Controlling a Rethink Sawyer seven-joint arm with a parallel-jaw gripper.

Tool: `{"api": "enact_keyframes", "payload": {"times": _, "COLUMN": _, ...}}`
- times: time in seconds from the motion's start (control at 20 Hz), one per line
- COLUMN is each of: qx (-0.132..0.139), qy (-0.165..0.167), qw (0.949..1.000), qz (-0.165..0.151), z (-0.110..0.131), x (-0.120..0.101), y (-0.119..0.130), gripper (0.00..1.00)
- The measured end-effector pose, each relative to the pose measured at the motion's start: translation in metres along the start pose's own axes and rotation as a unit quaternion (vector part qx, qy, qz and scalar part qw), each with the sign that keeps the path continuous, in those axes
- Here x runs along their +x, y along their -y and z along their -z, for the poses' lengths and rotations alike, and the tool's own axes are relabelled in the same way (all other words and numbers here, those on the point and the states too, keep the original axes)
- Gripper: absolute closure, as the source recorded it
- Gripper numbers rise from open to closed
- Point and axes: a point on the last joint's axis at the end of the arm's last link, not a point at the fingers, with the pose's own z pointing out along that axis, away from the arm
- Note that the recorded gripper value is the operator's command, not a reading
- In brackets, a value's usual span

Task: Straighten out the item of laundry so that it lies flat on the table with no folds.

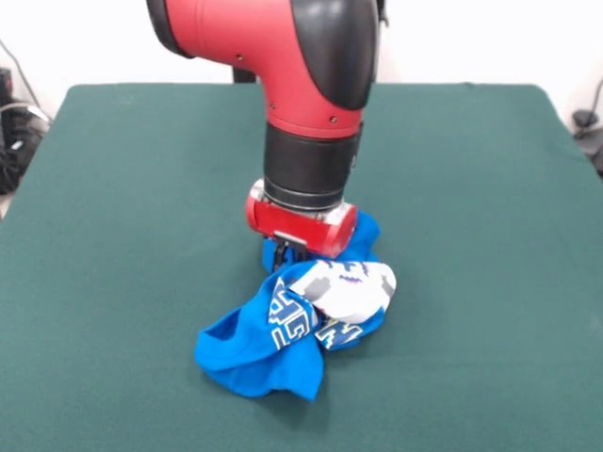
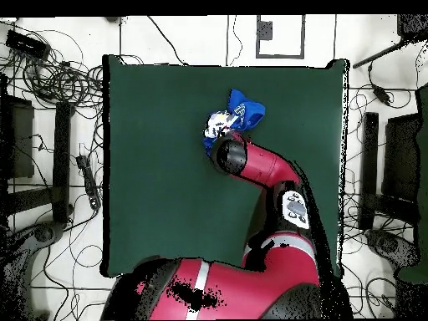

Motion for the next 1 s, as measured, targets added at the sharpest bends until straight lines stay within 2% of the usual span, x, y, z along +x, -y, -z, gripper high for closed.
{"api": "enact_keyframes", "payload": {"times": 0.3, "qx": 0.000, "qy": -0.001, "qw": 0.9999, "qz": -0.013, "z": 0.003, "x": -0.007, "y": 0.013, "gripper": 1.00}}
{"api": "enact_keyframes", "payload": {"times": 0.5, "qx": 0.001, "qy": -0.001, "qw": 0.9995, "qz": -0.033, "z": 0.019, "x": -0.019, "y": 0.044, "gripper": 1.00}}
{"api": "enact_keyframes", "payload": {"times": 0.75, "qx": 0.018, "qy": -0.008, "qw": 0.9966, "qz": -0.080, "z": 0.080, "x": -0.051, "y": 0.139, "gripper": 1.00}}
{"api": "enact_keyframes", "payload": {"times": 0.85, "qx": 0.022, "qy": -0.011, "qw": 0.9956, "qz": -0.090, "z": 0.095, "x": -0.058, "y": 0.161, "gripper": 1.00}}
{"api": "enact_keyframes", "payload": {"times": 0.9, "qx": 0.027, "qy": -0.015, "qw": 0.9945, "qz": -0.100, "z": 0.109, "x": -0.064, "y": 0.182, "gripper": 1.00}}
{"api": "enact_keyframes", "payload": {"times": 0.95, "qx": 0.029, "qy": -0.017, "qw": 0.9938, "qz": -0.106, "z": 0.117, "x": -0.068, "y": 0.193, "gripper": 1.00}}
{"api": "enact_keyframes", "payload": {"times": 1.0, "qx": 0.036, "qy": -0.021, "qw": 0.9920, "qz": -0.119, "z": 0.136, "x": -0.076, "y": 0.222, "gripper": 1.00}}
